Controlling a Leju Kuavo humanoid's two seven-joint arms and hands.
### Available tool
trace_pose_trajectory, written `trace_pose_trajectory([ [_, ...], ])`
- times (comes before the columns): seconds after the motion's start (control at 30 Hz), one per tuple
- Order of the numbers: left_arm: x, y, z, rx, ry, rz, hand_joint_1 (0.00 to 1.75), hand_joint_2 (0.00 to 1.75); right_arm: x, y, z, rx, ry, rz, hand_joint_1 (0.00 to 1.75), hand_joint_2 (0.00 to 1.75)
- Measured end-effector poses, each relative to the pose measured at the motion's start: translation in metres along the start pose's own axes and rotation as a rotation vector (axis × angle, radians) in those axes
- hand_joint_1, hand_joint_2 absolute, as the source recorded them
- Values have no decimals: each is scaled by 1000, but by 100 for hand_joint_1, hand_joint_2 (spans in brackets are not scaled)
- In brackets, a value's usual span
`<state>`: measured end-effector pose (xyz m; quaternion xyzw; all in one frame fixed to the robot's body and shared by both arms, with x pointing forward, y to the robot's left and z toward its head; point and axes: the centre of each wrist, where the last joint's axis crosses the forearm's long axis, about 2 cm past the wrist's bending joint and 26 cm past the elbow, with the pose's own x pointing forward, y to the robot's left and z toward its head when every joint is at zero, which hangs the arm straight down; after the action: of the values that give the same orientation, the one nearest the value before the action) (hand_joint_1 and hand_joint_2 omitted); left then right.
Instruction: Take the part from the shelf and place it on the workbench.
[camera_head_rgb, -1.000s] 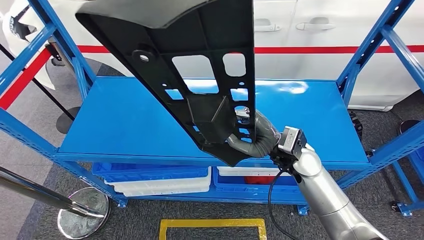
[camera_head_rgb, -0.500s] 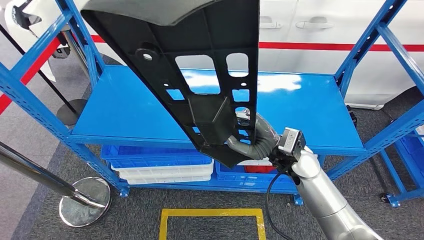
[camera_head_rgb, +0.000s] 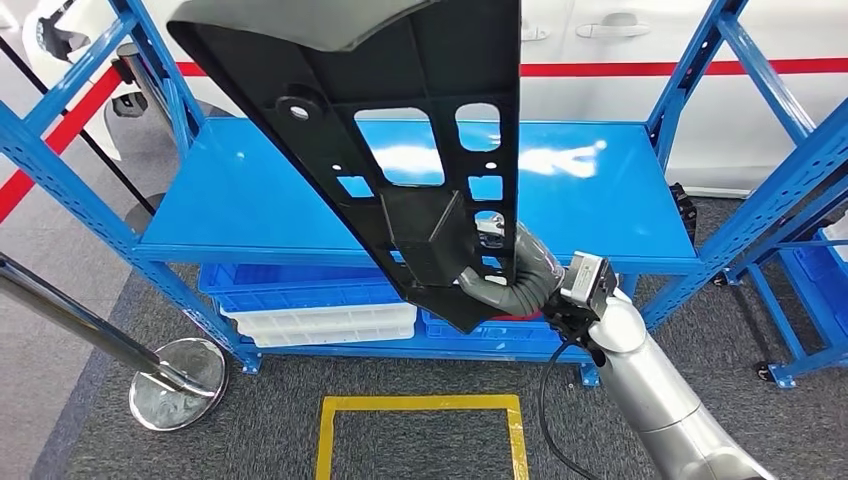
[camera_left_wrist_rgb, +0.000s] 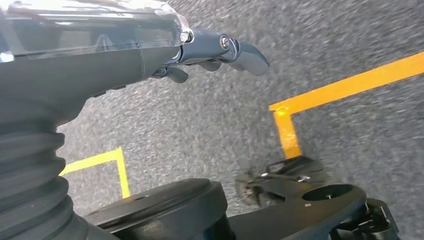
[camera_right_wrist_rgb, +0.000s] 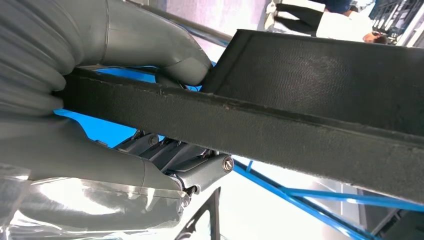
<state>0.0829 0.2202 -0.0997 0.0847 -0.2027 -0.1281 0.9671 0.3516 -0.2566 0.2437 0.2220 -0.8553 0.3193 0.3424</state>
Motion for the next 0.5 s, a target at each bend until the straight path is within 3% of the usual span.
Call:
trace_pose_trajectory([
  [0.5,-3,0,1,-5,22,-16,0,175,0,-1,0,-17,-3,-13,140,175],
])
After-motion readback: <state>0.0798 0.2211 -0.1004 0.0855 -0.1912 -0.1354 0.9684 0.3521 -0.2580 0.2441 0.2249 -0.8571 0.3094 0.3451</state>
